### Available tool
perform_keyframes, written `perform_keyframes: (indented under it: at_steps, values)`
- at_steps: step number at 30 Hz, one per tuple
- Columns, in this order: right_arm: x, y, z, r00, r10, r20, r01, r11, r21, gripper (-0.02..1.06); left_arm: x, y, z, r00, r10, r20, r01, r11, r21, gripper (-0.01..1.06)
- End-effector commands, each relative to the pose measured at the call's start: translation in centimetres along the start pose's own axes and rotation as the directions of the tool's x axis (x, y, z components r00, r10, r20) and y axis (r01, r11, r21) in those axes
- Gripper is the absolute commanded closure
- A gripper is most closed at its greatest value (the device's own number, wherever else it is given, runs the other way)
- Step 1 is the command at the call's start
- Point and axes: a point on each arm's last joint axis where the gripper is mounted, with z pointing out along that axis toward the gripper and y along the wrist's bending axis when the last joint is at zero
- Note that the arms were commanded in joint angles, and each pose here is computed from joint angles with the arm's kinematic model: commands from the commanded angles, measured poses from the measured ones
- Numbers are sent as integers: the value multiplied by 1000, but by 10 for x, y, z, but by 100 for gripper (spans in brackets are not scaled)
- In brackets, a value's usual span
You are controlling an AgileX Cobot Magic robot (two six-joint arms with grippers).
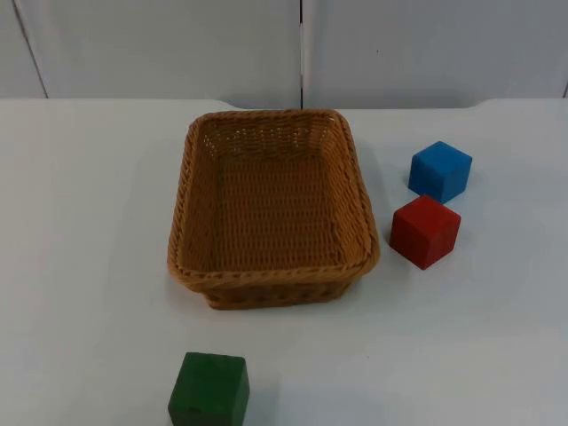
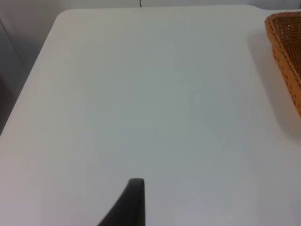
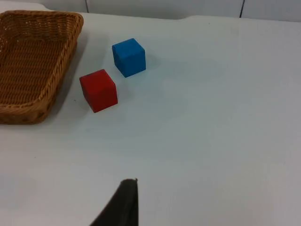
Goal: Pick up one cube with each hand and place exactly two cubes into the same basket, leaving the remaining cube outside.
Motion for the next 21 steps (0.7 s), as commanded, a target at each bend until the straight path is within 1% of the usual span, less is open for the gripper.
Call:
perform_keyframes:
  at_steps: [1, 7, 8, 10, 14, 16, 21]
  values:
    - [-5, 0, -4, 1000, -2, 19, 2, 1000, 4, -1, 0, 1, 0, 1000, -2, 14, 2, 1000, -11, 0]
    - [-25, -1, -3, 1000, -8, 6, 8, 1000, 3, -1, 0, 1, 0, 1000, -2, 14, 2, 1000, -9, 0]
    - [-29, -1, -3, 1000, -8, 2, 8, 1000, 3, -1, 0, -1, 0, 1000, -9, 14, 9, 1000, 3, 0]
    - [-34, -1, -2, 1000, -7, -7, 7, 1000, 3, -1, -1, -1, 0, 1000, -11, 18, 11, 1000, 6, 0]
    - [-42, -2, 1, 1000, -13, 6, 13, 1000, 2, -1, -6, -3, -6, 999, -23, 45, 22, 999, 29, 0]
    - [-45, -2, 3, 1000, -13, 19, 13, 1000, 3, -1, -8, -3, -9, 998, -23, 56, 21, 999, 29, 0]
    - [-51, -2, 12, 1000, -16, 1, 16, 1000, 3, -1, -21, -3, -5, 1000, -24, 11, 24, 999, 31, 0]
